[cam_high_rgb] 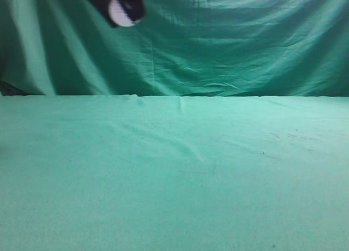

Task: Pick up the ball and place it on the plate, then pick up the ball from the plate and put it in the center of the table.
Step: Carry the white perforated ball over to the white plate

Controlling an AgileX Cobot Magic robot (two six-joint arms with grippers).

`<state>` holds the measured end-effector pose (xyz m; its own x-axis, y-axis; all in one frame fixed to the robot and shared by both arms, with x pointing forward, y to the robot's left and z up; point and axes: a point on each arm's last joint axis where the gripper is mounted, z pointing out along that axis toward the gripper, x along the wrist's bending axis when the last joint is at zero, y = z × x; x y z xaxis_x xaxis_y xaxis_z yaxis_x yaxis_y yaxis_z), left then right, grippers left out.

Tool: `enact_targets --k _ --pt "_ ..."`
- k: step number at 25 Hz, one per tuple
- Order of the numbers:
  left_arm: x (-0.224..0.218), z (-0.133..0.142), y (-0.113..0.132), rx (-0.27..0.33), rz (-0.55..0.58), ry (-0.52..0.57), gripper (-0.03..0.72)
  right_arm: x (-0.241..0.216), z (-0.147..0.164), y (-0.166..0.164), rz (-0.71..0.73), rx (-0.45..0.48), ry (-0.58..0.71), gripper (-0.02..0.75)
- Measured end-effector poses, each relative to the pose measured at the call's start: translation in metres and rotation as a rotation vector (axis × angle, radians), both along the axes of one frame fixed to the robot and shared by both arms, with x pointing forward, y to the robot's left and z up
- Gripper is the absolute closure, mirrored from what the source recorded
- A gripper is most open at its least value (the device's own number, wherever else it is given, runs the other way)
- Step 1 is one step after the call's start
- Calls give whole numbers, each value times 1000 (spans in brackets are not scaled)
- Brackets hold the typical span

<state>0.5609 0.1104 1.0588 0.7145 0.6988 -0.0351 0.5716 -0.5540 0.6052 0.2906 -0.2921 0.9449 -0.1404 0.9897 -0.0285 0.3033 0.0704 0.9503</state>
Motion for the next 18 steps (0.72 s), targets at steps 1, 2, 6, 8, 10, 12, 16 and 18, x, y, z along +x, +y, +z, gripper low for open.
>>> enact_targets --k 1,2,6,8,10,12,16,18 --pt "-5 0 9 -2 18 9 372 0 0 0 0 1 0 738" --pt "-9 3 20 -7 44 4 372 0 0 0 0 1 0 738" --pt "-22 13 59 -31 145 -25 372 0 0 0 0 -3 0 738" --pt "-30 23 77 -41 190 -51 372 0 0 -1 -1 -19 -5 738" --pt "-34 28 96 -46 245 -68 372 1 2 -1 -1 -20 -31 738" --pt "-40 28 114 -44 300 -69 372 3 10 0 -4 20 -117 738" --pt "-55 15 150 -29 420 -31 372 4 33 2 7 79 -368 738" --pt "-61 9 164 -20 470 -16 372 4 39 2 10 106 -428 738"
